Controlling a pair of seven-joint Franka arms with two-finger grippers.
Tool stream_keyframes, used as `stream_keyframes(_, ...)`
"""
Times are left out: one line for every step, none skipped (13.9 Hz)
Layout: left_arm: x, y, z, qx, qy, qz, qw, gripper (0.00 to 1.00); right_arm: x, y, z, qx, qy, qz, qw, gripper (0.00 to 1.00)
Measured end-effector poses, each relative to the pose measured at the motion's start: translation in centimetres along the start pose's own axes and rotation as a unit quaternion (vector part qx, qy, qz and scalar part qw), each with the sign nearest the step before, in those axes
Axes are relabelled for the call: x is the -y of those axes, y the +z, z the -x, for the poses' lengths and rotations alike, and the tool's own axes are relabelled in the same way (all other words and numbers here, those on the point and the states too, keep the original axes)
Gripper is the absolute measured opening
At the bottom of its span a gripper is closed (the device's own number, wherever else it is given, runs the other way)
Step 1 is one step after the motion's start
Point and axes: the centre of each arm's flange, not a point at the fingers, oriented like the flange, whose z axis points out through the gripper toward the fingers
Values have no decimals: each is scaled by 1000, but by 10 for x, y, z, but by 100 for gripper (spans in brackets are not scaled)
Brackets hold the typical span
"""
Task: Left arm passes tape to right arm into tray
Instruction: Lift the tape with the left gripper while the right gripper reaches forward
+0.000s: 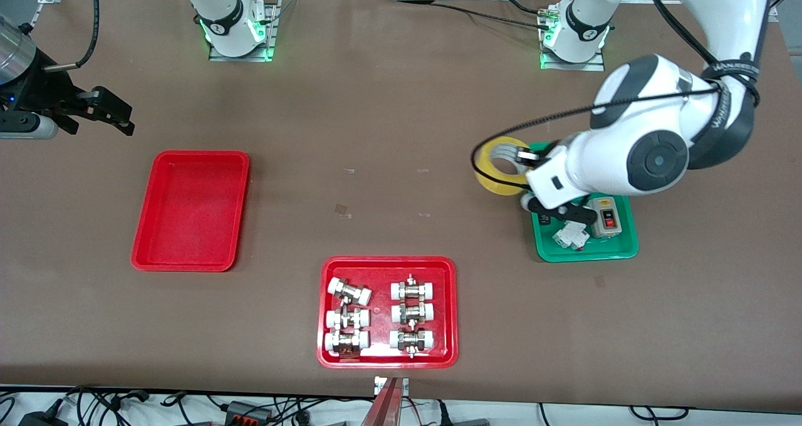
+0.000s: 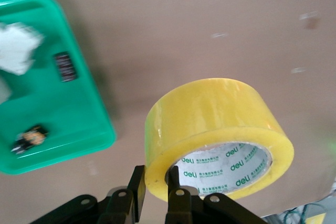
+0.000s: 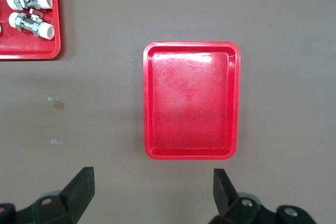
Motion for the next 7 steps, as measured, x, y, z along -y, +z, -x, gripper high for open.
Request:
stream_keyframes(-23,10,-5,-8,1,8,1000,22,-1,2,-1,2,0,0,1000,100)
stream_keyframes(-45,24,-12,-13,-5,30,999,22,-1,5,-1,6,1,0,1000,100)
stream_keyframes(-63,39,-22,-13,-17,73,997,22,-1,10,-2,13,1,1,1000,100)
stream_keyframes(-75,54,-34,-11,-28,117,993,22,-1,18,-2,25,1,1,1000,100)
stream_keyframes(-80,68,-47,-13,-37,148,988,22,1,27,-2,43,-1,-5,999,100)
stream_keyframes(-85,82,-58,-16,-45,169,985,22,6,37,-1,62,-12,-28,998,100)
stream_keyframes(-92,95,-67,-18,-58,191,980,22,12,45,-1,77,-33,-59,995,100)
